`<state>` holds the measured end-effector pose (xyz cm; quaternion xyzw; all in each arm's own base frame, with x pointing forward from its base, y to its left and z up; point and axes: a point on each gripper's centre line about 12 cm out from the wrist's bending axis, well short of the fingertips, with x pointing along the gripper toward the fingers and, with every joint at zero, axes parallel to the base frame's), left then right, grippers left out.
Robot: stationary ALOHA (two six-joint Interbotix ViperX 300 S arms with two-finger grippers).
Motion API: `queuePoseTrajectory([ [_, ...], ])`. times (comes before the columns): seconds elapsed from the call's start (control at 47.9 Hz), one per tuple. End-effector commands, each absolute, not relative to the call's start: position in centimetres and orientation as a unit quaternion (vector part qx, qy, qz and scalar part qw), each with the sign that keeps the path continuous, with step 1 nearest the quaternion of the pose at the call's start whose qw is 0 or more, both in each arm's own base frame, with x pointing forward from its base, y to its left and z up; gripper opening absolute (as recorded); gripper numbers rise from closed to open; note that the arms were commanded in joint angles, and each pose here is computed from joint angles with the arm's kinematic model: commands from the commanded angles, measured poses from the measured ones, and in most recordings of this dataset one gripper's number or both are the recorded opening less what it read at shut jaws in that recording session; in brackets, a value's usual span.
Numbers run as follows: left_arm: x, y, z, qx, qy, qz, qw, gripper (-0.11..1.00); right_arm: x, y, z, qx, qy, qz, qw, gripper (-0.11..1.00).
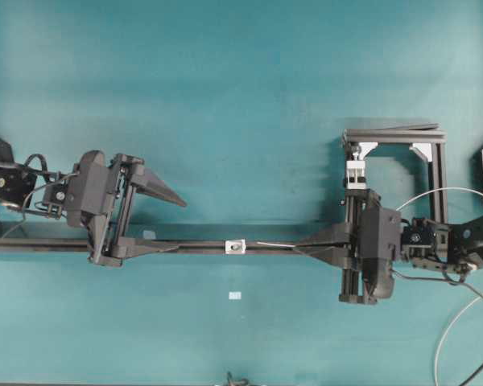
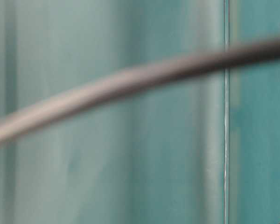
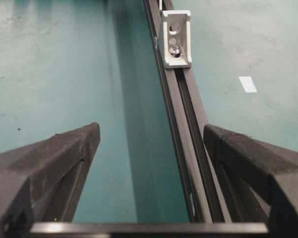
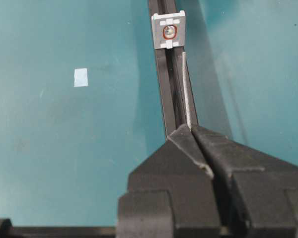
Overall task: Insert the wire through the hole in the metal fitting marked with a red label.
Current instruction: 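Align the wire tip with the red-ringed hole in the white bracket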
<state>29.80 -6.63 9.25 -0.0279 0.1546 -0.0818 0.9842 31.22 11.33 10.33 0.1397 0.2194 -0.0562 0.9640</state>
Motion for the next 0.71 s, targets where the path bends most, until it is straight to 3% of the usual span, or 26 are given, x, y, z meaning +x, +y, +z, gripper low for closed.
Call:
queuePoseTrajectory([
  [0.0,30.20,-6.86,9.83,-0.031,0.142,-0.084,0.986,0.68,31.61,11.72,11.09,0.146,0.206,-0.052,0.966,-0.01],
  [0.689,30.68,-6.94,9.95,-0.030,0.147,-0.085,0.985,0.68,31.98,11.94,11.43,0.149,0.200,-0.050,0.967,-0.01],
])
